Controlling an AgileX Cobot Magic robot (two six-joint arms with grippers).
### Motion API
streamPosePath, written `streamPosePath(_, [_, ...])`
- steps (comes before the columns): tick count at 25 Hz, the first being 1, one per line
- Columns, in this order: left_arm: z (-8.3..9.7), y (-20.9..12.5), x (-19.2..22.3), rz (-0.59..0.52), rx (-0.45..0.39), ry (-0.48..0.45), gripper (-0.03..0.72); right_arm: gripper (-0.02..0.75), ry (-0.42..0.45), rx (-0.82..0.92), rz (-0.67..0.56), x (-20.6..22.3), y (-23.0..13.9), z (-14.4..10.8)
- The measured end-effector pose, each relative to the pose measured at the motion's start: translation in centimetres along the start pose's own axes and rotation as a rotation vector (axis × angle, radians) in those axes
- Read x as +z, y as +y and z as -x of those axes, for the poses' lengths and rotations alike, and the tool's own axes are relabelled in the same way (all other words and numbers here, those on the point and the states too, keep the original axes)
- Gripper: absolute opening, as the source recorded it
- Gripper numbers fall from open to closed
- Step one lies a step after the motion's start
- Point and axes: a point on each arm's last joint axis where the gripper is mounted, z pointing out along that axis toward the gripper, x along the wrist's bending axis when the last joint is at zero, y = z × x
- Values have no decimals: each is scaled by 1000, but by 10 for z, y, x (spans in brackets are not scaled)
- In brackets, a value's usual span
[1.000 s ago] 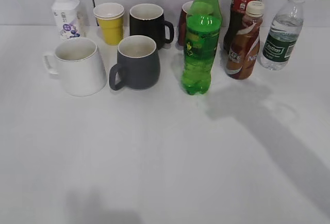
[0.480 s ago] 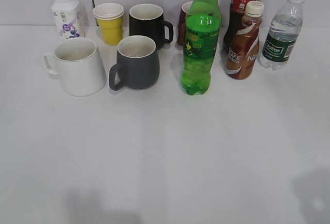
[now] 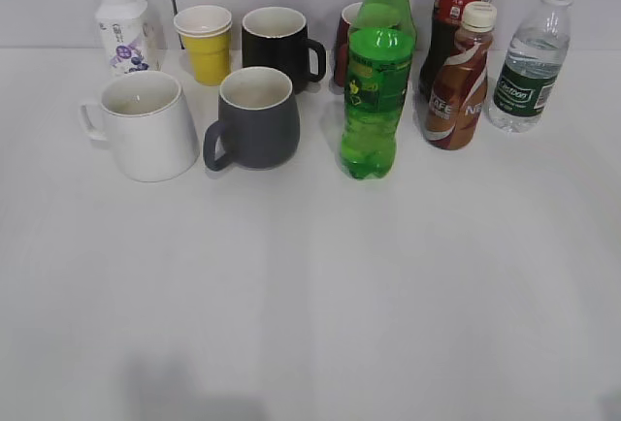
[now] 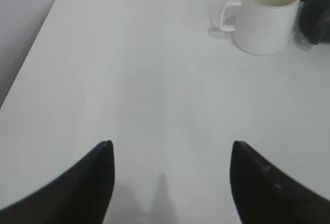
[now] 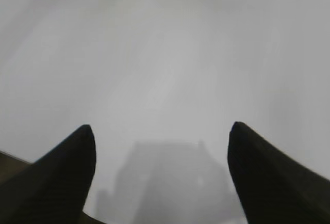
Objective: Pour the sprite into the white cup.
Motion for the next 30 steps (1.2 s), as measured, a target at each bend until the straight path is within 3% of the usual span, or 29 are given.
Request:
streamPosePath(10, [0, 1, 0, 13, -2, 23, 535, 595, -17, 9, 10, 0, 1, 0])
streamPosePath(16, [0, 0, -2, 9, -47, 127, 535, 595, -238, 128, 41, -5, -1, 0])
streamPosePath(19, [0, 0, -2, 9, -51, 140, 530, 594, -304, 160, 55, -8, -3, -1])
streamPosePath(30, [0, 0, -2, 10, -50, 144, 433, 582, -309, 163, 58, -8, -3, -1])
